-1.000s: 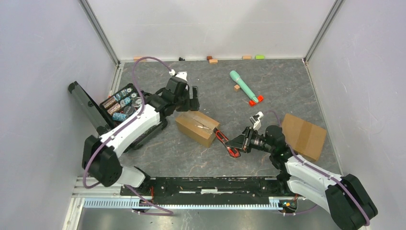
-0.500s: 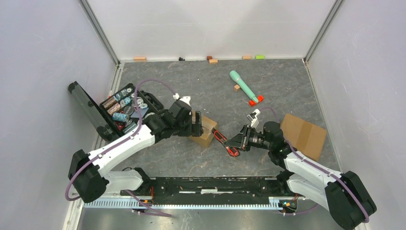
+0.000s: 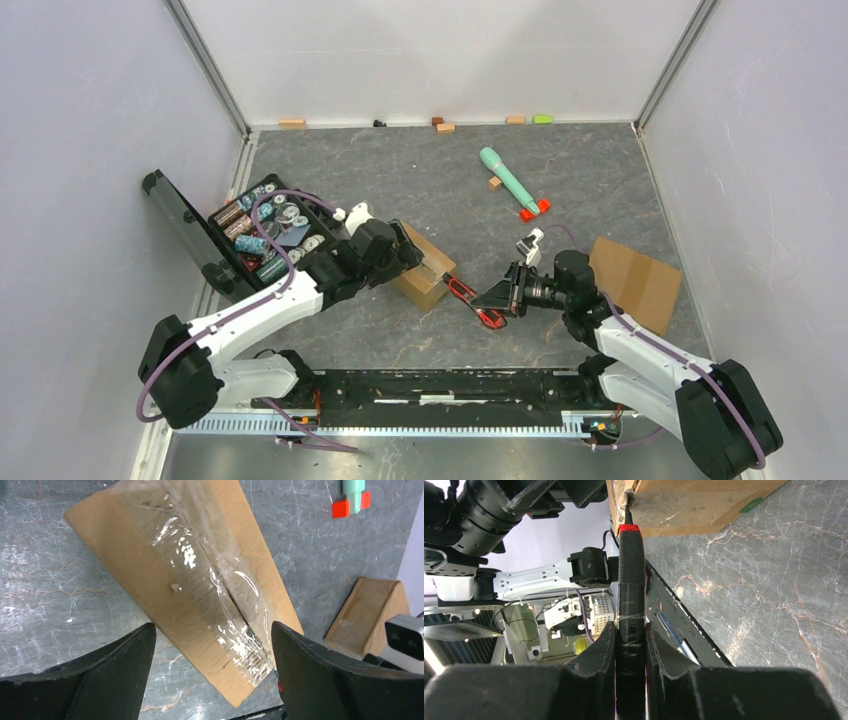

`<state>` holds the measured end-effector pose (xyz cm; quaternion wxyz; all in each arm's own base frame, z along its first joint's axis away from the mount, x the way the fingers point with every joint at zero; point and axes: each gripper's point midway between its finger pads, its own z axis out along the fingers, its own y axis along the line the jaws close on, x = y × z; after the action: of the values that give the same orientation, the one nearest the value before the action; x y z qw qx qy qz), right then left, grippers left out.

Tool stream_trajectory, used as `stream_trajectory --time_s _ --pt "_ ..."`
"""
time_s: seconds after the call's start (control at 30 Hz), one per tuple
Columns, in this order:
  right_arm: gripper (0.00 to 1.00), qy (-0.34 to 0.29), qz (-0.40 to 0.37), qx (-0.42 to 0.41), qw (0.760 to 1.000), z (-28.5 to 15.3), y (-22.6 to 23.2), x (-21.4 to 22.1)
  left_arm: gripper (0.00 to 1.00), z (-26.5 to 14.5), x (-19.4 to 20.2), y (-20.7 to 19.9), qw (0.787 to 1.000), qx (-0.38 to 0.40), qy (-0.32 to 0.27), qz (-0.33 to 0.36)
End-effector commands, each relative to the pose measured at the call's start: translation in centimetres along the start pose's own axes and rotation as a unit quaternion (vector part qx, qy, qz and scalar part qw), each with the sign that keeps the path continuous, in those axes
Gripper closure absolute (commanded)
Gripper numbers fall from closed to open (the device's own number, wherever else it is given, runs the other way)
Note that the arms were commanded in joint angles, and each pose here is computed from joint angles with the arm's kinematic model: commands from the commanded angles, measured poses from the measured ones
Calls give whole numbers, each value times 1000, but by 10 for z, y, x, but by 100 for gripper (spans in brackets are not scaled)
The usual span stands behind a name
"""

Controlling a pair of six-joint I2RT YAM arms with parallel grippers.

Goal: Unpack the express box
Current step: Cut the express box at the center of the board.

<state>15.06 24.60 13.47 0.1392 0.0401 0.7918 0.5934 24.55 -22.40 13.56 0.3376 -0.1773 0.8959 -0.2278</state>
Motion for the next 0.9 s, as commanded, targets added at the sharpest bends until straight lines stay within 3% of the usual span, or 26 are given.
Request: stream_trajectory --time_s 0.0,0.2,0.73,0.87 --pt "100 27 -3 -36 999 -6 20 1 10 11 -14 -11 998 1 -37 -58" --pt "100 42 5 -73 996 -10 37 -1 15 19 -11 -10 998 -17 -32 -55" --pt "100 63 -25 -33 997 7 24 -3 23 14 11 -42 996 20 -17 -81" --pt "100 64 -29 -40 997 12 26 -7 29 15 15 -45 991 32 -18 -126"
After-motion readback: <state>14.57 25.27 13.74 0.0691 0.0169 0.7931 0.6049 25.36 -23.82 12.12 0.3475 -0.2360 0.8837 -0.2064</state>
